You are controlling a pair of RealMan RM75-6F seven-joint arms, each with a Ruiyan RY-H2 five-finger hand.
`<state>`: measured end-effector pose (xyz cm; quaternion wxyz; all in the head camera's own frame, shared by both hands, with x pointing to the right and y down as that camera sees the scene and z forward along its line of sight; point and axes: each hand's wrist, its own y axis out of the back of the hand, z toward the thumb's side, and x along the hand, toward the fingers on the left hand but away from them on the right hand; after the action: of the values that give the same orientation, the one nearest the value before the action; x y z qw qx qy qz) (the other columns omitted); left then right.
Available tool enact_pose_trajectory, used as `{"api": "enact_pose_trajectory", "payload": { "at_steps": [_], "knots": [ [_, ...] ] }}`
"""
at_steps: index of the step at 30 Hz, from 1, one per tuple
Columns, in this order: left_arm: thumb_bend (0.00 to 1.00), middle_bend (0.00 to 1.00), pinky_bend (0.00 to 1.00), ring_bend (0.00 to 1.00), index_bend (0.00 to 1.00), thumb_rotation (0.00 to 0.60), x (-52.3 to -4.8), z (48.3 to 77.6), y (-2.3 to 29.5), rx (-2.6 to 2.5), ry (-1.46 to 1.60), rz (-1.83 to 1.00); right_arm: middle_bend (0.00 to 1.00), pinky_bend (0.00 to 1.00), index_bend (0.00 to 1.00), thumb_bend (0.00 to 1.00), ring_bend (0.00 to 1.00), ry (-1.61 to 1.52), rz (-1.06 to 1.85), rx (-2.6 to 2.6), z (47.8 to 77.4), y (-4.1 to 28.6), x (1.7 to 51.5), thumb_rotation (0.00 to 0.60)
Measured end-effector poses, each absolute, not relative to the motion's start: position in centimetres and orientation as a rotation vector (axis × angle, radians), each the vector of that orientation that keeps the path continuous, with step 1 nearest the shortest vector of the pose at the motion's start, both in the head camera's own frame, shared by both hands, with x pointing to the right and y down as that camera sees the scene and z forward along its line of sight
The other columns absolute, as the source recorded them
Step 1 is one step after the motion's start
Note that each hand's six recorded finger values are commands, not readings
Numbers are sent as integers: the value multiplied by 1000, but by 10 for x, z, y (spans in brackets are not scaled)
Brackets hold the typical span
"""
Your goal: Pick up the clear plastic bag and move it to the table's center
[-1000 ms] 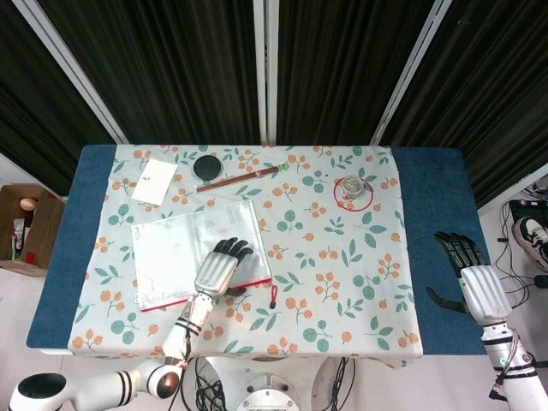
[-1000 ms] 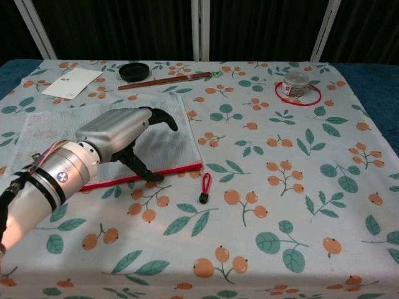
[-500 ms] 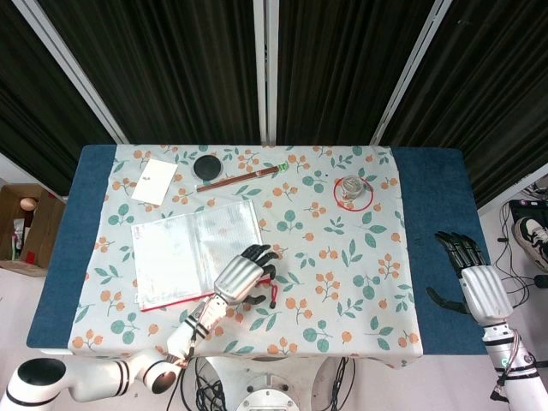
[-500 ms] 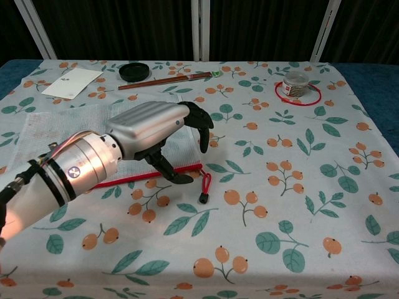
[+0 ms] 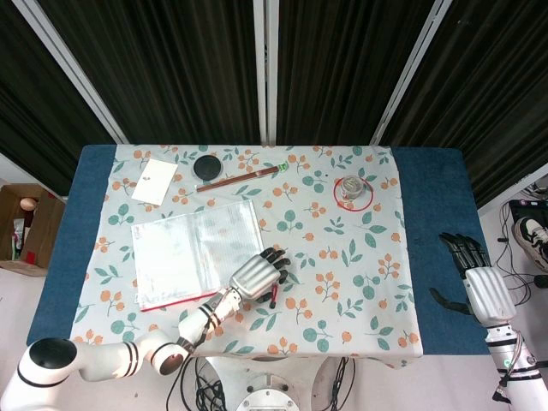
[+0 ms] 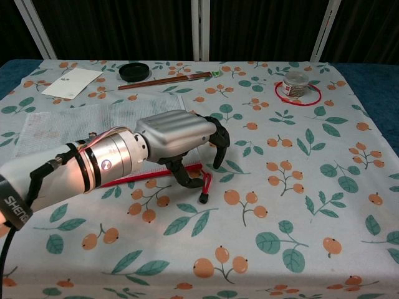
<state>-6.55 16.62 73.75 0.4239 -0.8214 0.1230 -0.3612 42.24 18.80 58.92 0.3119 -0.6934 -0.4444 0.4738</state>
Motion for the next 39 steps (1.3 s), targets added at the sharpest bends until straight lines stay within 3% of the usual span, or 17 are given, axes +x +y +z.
{"api": "enact_pose_trajectory", "payload": {
  "at_steps": [8,31,39],
  "knots": [
    [262,189,149,104,456,600,-62,740,170,-2018,261,-912,79,0,6,155,0,-1174,1256,-1828,589,189,424,600],
    [263,189,149,103,569,600,-60,746,178,-1952,215,-933,79,0,7,155,0,-1180,1254,-1826,588,189,424,600],
    [368,197,149,103,627,600,-61,744,179,-1955,231,-930,78,0,7,155,0,-1179,1250,-1825,587,188,423,600]
  ]
}}
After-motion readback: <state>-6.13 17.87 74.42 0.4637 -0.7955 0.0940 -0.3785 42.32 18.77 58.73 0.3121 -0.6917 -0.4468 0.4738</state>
